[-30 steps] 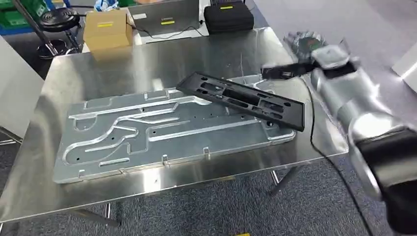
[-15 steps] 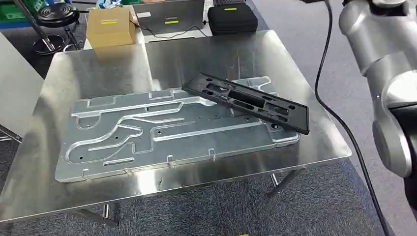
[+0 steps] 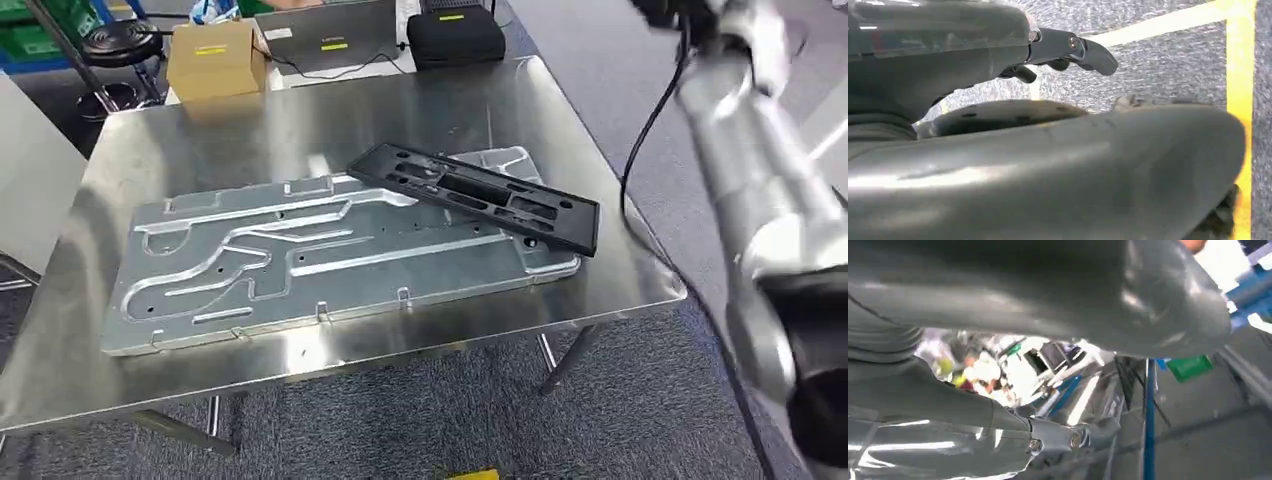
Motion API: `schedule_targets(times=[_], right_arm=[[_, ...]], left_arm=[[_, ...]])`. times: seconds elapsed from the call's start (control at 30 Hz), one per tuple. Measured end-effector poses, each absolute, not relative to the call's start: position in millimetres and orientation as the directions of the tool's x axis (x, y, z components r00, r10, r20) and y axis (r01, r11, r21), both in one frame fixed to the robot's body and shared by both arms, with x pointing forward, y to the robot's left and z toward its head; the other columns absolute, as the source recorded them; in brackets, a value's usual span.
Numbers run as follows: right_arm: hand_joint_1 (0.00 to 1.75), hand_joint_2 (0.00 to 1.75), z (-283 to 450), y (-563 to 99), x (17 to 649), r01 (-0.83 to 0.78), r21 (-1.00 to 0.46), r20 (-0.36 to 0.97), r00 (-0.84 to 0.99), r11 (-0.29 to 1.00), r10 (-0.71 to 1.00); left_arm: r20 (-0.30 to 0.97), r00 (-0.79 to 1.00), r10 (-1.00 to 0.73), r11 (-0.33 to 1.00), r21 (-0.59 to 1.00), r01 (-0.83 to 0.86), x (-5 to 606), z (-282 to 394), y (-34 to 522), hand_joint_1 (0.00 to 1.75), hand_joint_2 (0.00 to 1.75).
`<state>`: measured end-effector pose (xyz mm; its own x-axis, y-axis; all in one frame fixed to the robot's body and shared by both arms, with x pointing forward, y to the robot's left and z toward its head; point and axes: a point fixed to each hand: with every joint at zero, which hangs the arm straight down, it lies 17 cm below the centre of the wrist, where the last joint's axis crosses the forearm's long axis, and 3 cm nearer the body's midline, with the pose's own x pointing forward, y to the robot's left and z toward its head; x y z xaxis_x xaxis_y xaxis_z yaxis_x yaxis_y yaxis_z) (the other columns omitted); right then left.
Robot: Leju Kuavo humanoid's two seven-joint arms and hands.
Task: Take the parts from the cabinet and place them on the table.
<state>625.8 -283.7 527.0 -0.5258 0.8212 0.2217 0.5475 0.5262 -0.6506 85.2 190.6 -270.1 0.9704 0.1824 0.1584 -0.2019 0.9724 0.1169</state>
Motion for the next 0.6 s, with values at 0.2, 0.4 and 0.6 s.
schedule_targets(times=[0.2,0.4,0.6], right_arm=[[0.0,0.0,440.7,-286.0,575.4,0.566,-0.58,0.249,-0.561,0.586,0.789],[0.0,0.0,412.4,-278.1,551.2,0.566,-0.564,0.245,-0.58,0.601,0.777],[0.0,0.0,354.9,-253.4,479.1,0.516,-0.55,0.265,-0.638,0.657,0.723]], left_arm=[[0.159,0.967,0.2,0.966,0.133,-0.222,85.3,-270.4,196.2,0.0,0.0],[0.161,0.966,0.203,0.964,0.14,-0.226,86.3,-270.4,198.6,0.0,0.0],[0.159,0.963,0.218,0.96,0.142,-0.241,85.6,-270.5,199.3,0.0,0.0]])
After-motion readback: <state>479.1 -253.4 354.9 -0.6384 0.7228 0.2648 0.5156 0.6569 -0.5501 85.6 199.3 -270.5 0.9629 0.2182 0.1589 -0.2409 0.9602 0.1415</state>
